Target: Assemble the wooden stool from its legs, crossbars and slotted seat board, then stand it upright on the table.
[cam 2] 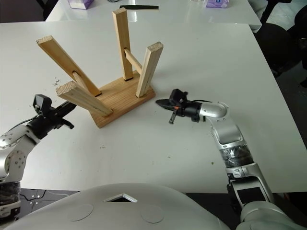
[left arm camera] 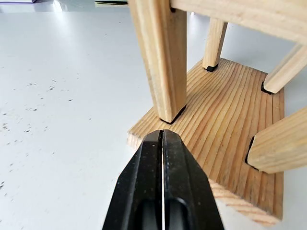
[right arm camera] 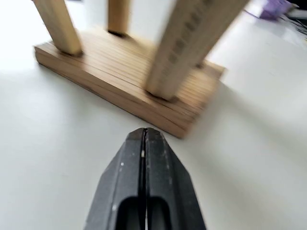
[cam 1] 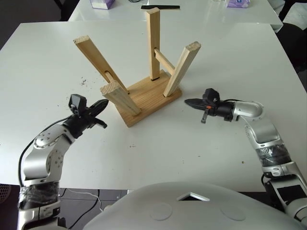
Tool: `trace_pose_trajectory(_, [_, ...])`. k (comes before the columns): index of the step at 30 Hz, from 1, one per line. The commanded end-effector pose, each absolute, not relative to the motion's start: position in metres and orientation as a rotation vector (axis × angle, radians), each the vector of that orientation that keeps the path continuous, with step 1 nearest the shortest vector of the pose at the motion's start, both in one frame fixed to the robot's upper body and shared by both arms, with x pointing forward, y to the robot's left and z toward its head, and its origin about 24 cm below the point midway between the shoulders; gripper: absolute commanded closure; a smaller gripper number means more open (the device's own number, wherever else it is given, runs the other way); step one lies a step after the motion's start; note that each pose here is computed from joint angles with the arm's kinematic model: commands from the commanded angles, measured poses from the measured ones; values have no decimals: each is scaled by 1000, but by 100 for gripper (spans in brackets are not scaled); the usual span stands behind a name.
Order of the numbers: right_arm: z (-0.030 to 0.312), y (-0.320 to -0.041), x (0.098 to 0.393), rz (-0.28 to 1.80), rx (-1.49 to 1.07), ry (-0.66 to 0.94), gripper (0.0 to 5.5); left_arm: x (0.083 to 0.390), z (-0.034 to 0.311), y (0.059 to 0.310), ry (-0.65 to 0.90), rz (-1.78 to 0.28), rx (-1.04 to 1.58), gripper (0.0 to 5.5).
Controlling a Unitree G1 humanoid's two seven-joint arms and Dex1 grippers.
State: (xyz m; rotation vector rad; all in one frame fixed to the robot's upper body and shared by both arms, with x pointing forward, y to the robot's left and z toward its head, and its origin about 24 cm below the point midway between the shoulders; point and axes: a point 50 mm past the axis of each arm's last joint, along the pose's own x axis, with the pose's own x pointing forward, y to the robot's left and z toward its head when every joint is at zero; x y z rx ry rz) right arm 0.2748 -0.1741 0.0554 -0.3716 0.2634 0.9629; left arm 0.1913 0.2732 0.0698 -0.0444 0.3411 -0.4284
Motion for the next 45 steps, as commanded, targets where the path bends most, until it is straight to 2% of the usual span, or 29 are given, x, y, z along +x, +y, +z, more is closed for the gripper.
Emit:
trace_pose_trajectory(1, [64,-174,305,858,-413,217,550,174,62,280,451,-442,-14,548])
trace_pose_trajectory(7, [48,-167,319,914,-412,287,550,163,43,261,551,-541,-6,548])
trace_pose_trajectory(16, [43,-161,326,1043,-331,353,550,178,22,231,567,-636,-22,548])
trace_pose_trajectory(23, [43,-158,331,1050,-302,339,550,179,25,239,565,-621,-2,548])
trace_pose_trajectory(26, [43,-168,328,1054,-328,345,550,179,30,245,564,-619,16,548])
trace_pose_trajectory(32, [47,-184,333,1000,-384,351,550,173,33,242,569,-647,14,548])
trace_pose_trajectory(39, [41,-162,343,1011,-343,348,550,176,24,232,582,-679,1,548])
trace_pose_trajectory(45, [37,-156,345,998,-298,359,550,182,20,224,576,-702,-2,548])
